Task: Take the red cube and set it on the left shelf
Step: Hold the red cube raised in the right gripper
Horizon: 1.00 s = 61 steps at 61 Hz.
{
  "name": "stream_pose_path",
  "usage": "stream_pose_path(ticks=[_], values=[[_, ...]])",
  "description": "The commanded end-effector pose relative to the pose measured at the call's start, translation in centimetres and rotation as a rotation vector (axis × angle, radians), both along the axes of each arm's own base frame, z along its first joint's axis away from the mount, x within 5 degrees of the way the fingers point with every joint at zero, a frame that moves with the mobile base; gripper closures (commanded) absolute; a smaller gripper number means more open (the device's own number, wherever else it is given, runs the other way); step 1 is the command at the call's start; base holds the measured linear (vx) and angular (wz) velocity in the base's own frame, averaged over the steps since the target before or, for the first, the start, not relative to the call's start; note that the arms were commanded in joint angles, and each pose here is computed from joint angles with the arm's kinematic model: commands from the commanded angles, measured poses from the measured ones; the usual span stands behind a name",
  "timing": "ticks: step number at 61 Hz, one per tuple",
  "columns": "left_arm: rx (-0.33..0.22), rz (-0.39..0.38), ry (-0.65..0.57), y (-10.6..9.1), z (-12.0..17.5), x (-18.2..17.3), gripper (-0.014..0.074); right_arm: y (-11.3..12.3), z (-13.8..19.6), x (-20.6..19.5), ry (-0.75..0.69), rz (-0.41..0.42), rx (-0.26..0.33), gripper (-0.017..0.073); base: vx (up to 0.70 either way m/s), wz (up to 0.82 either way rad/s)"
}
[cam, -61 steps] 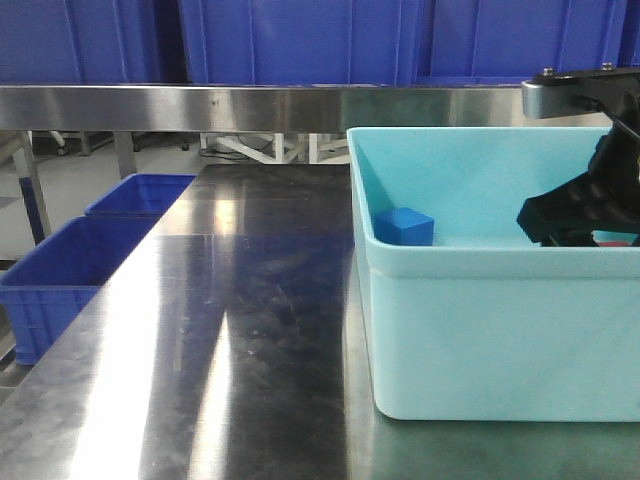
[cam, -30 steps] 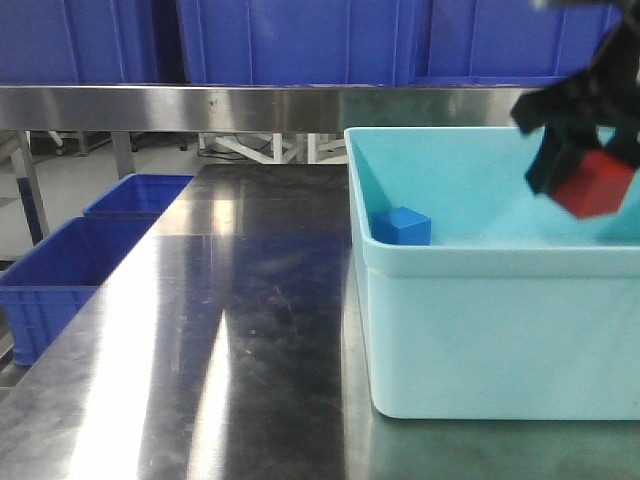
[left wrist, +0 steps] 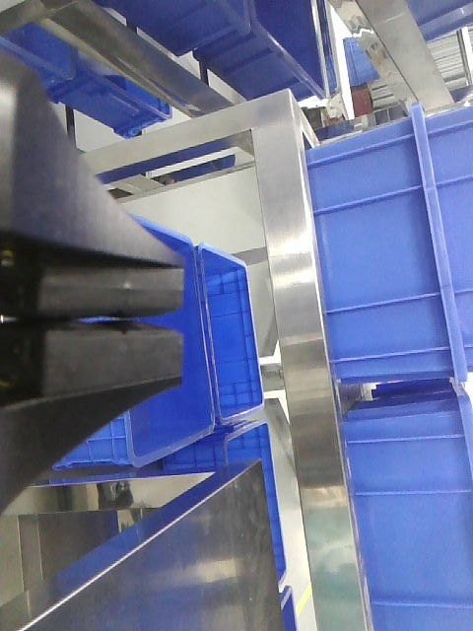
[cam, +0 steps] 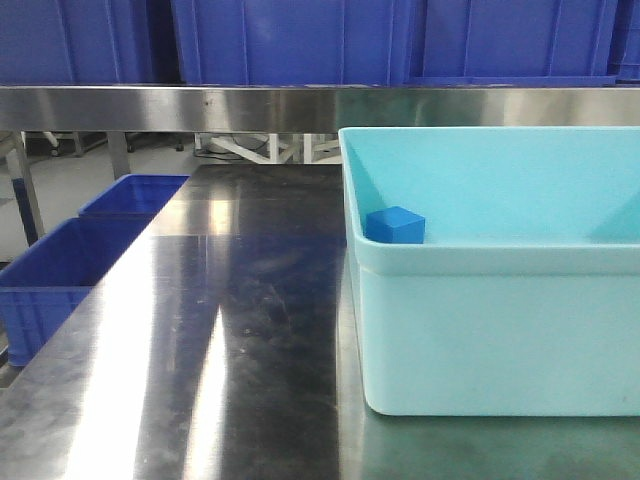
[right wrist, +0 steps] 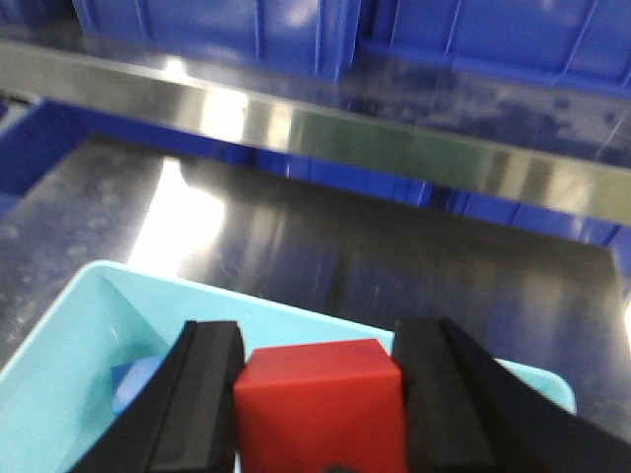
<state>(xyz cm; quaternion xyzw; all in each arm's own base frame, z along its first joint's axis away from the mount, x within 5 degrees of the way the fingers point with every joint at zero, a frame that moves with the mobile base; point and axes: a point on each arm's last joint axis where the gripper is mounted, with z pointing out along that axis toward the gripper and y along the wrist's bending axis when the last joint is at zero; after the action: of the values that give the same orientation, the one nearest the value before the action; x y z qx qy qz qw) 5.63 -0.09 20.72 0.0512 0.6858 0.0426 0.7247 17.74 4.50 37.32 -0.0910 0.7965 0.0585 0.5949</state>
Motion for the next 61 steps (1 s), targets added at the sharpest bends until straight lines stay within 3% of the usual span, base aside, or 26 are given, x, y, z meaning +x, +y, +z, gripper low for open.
stream_pose_path(ticks=[1,21,61], values=[[-0.005,-0.004,-0.060,0.0,0.0,0.1,0.0488,-0.7,1.1,-2.1,-0.158,0.007,0.019,0.0498,0.00,0.00],[-0.005,-0.004,-0.060,0.0,0.0,0.1,0.0488,-3.3,-3.2,-7.3,-0.346,-0.093,0.044,0.0501,-0.01,-0.05],[-0.005,-0.004,-0.060,0.0,0.0,0.1,0.0488,-3.3,-3.6,-7.7,-0.355,-0.095,0.045,0.0501,0.00,-0.02]])
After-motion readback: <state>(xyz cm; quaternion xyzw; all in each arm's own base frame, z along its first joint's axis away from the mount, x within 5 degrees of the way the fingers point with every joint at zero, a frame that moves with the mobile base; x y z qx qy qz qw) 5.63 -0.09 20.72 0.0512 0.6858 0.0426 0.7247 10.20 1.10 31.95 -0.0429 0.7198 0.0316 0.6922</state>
